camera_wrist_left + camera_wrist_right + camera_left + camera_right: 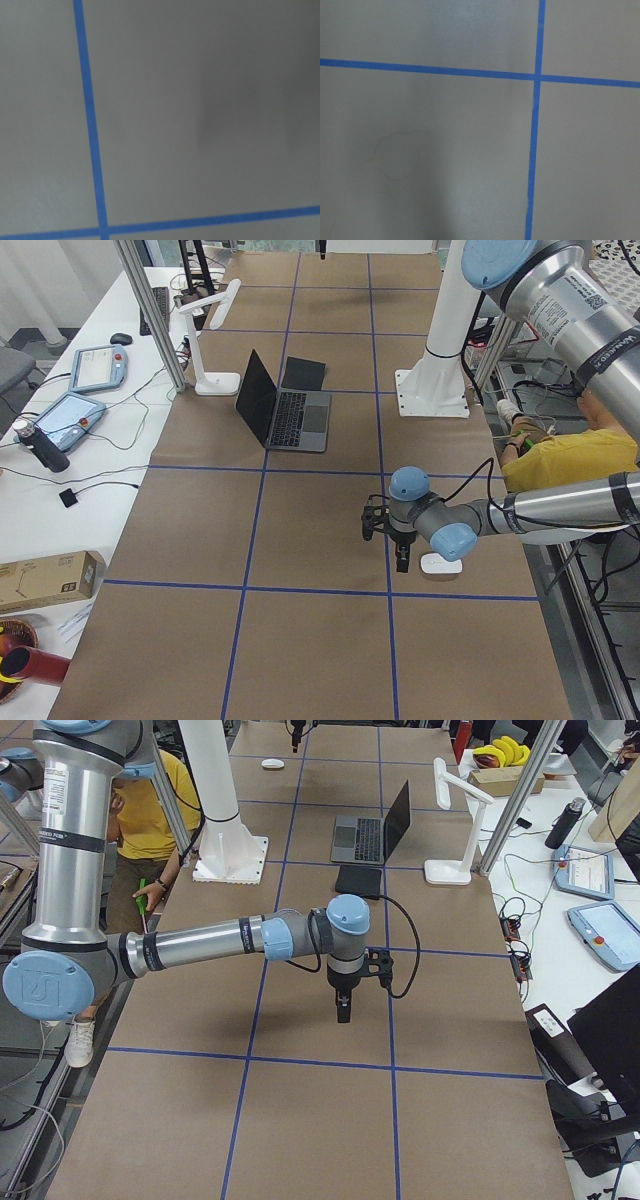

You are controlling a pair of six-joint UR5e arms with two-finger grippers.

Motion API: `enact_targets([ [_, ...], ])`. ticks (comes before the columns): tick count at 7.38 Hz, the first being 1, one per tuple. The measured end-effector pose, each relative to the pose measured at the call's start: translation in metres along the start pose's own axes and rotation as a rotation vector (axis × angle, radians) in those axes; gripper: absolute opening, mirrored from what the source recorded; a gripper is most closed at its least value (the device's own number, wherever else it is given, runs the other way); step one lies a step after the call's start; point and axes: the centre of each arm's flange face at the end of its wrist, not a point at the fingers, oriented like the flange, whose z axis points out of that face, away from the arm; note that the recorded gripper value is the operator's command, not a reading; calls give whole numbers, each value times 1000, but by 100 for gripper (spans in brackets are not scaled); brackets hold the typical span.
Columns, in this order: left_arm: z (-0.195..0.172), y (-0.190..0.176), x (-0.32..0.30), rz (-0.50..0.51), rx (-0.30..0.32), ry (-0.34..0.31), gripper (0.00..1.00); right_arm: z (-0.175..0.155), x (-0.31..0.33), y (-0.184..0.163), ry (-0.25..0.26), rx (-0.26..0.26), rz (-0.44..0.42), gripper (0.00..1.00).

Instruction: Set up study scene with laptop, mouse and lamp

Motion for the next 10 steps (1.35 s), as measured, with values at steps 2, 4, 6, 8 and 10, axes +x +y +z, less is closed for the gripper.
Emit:
enact_targets([
  [2,22,20,22,7,-89,-11,100,0,0,0,0,-1,0,100],
  [4,43,39,35,27,-158,-23,100,0,0,0,1,0,-1,100],
  [6,56,49,29,43,-197,-47,100,0,0,0,2,0,0,100],
  [8,68,54,16,54,-214,-52,100,0,0,-1,3,1,-1,100],
  [10,81,57,12,52,-222,-22,100,0,0,-2,5,4,-2,100],
])
